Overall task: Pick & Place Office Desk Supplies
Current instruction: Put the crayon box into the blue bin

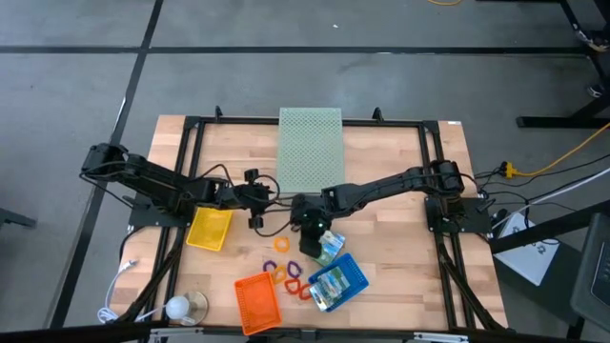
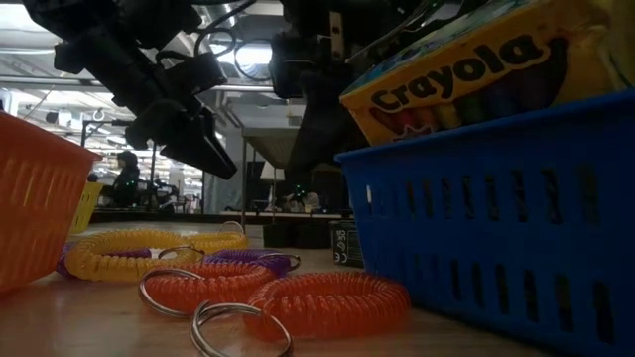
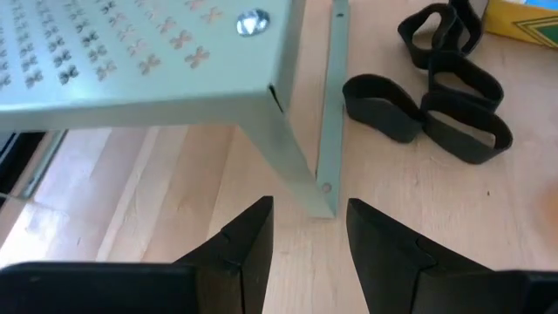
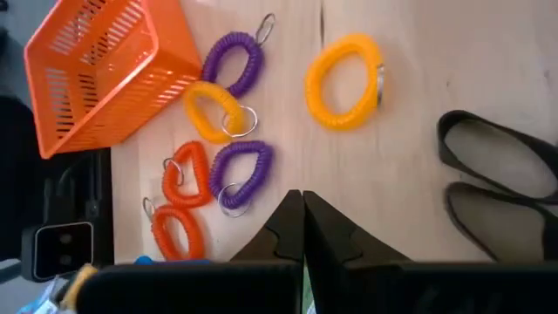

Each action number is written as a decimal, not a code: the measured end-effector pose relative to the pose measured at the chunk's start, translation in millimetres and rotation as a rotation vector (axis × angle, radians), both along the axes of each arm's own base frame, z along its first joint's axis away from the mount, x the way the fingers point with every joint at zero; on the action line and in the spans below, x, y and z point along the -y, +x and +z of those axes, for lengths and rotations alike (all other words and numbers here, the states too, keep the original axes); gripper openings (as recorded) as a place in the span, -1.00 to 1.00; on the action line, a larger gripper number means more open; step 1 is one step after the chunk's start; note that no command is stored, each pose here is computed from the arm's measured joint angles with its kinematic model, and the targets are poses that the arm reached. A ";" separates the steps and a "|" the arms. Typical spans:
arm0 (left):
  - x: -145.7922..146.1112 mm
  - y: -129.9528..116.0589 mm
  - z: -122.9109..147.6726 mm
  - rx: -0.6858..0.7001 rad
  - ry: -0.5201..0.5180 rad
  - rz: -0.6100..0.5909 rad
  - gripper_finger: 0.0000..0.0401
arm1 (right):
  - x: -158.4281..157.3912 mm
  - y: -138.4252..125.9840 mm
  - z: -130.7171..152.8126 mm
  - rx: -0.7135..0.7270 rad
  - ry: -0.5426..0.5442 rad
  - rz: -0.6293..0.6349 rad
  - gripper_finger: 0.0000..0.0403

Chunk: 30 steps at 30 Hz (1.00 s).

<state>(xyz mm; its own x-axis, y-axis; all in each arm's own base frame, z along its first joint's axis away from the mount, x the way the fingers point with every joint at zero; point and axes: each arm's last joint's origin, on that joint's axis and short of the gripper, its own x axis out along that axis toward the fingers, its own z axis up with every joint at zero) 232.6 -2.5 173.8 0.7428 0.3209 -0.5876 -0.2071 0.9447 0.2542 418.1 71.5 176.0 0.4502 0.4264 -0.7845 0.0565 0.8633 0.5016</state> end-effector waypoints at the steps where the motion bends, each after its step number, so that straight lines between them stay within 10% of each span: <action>1: 0.2 -0.5 -0.1 -0.004 -0.009 -0.005 -0.29 | -0.7 0.0 0.2 0.001 0.009 0.006 -1.00; 30: 27.1 -26.3 21.9 0.015 -0.100 -0.135 -0.29 | -30.0 -42.9 19.7 -0.248 -0.132 -0.025 -0.98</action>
